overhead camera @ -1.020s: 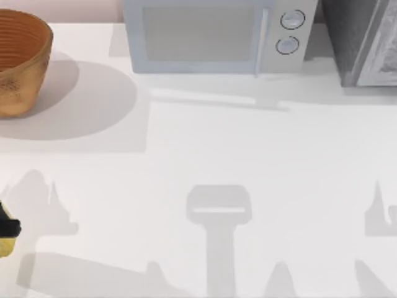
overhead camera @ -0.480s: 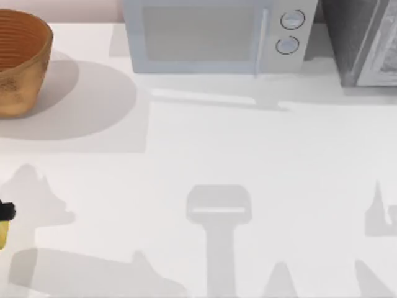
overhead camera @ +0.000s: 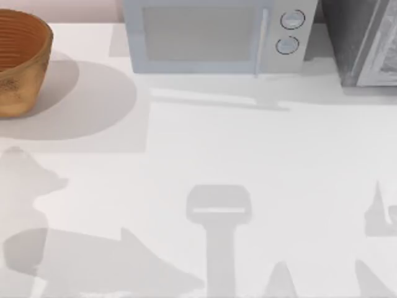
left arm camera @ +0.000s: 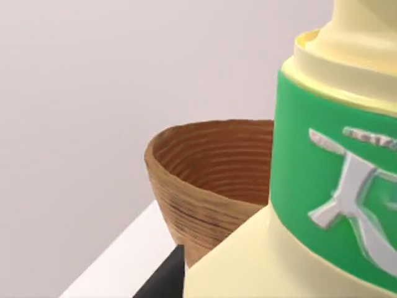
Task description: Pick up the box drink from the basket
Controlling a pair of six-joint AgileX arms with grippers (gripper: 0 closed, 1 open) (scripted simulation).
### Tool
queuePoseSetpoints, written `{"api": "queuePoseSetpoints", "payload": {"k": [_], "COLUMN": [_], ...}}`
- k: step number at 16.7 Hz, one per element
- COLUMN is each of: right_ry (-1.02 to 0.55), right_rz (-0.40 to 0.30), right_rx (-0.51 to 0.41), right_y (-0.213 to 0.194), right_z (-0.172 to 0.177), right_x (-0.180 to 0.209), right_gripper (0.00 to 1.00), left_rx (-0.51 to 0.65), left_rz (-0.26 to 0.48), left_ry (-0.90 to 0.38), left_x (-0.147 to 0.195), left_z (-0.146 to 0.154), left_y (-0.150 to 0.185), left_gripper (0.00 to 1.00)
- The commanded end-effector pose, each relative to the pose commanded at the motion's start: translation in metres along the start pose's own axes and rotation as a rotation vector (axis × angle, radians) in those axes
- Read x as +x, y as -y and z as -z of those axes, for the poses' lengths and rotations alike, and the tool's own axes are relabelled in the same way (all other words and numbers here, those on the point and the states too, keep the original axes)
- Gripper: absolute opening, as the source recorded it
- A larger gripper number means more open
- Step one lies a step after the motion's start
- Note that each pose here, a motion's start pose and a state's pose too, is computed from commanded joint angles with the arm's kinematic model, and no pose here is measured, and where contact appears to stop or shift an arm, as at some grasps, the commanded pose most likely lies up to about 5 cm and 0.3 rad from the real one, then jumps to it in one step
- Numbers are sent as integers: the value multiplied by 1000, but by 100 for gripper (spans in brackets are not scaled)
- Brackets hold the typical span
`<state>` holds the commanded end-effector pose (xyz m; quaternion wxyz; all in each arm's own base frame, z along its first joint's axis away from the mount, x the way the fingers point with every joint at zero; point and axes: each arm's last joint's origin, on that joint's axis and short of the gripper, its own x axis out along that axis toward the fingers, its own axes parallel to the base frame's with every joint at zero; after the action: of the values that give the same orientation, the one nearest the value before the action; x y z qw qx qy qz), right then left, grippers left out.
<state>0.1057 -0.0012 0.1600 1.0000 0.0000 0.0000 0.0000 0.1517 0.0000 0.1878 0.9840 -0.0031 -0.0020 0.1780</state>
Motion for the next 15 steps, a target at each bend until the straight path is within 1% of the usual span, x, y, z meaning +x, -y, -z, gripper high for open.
{"api": "queuePoseSetpoints", "payload": {"k": [4, 7, 15], "right_ry": [0, 0, 0], "right_rz": [0, 0, 0], "right_rx": [0, 0, 0], "right_y": [0, 0, 0], "right_z": [0, 0, 0], "right_x": [0, 0, 0], "right_gripper": [100, 100, 100], "left_rx": [-1, 4, 16], "left_rz": [-106, -153, -164], "left_ry": [3, -1, -18], "left_x": [16, 23, 26], "left_z": [-2, 0, 6], "left_y": [8, 12, 12], "left_gripper": [0, 0, 0]}}
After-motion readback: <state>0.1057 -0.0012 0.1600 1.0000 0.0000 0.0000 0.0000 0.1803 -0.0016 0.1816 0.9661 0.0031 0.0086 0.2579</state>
